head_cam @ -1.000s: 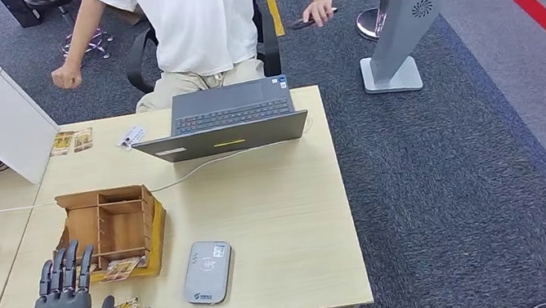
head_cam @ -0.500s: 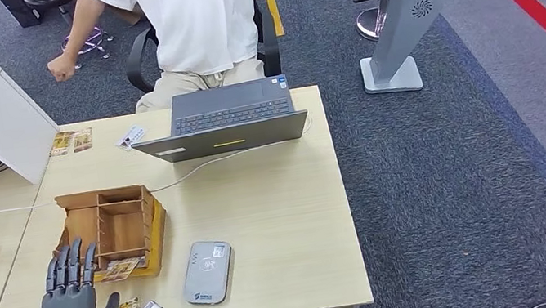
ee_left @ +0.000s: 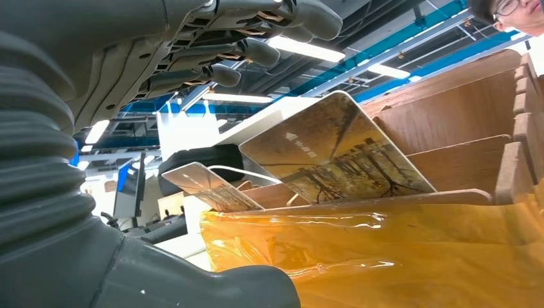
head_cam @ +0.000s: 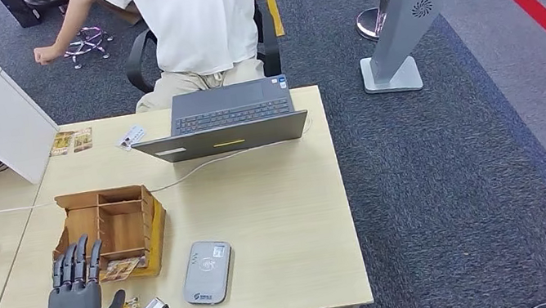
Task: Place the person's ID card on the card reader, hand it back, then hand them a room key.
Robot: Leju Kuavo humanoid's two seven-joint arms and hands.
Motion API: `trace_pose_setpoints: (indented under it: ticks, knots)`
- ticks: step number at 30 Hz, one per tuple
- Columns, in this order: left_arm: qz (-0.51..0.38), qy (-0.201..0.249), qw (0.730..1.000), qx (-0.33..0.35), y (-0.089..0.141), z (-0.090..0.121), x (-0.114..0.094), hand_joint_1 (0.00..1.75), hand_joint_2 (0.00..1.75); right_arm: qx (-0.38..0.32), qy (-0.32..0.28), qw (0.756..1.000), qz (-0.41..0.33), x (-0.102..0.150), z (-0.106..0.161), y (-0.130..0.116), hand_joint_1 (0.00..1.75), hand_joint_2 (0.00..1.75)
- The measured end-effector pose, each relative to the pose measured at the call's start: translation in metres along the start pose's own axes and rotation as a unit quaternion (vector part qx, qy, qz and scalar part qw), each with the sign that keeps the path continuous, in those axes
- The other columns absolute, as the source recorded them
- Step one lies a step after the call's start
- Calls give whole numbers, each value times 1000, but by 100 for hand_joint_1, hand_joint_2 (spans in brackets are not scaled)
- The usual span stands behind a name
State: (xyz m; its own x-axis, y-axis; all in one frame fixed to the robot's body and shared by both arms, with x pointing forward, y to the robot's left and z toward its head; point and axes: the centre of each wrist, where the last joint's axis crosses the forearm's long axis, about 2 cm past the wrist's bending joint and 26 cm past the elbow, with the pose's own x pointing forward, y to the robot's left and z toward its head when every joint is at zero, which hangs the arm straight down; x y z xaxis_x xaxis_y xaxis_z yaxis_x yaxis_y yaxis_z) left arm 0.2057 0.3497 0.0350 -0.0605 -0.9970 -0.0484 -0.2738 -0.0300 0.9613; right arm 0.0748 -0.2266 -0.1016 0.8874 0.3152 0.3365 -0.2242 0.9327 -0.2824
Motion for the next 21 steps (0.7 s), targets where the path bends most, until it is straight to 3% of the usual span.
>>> trace_pose_setpoints:
  ticks: [13, 17, 21]
  knots:
    - [5, 1, 1000, 11, 1, -11, 4, 0, 175, 2, -5, 1000, 9, 1, 0, 0, 0, 175]
    - [6, 0, 1000, 10, 1, -11, 5, 175, 175, 3, -5, 1000, 9, 1, 0, 0, 0, 175]
    - [13, 3, 1000, 5, -2, -10, 7, 175, 175, 3, -4, 1000, 7, 1, 0, 0, 0, 175]
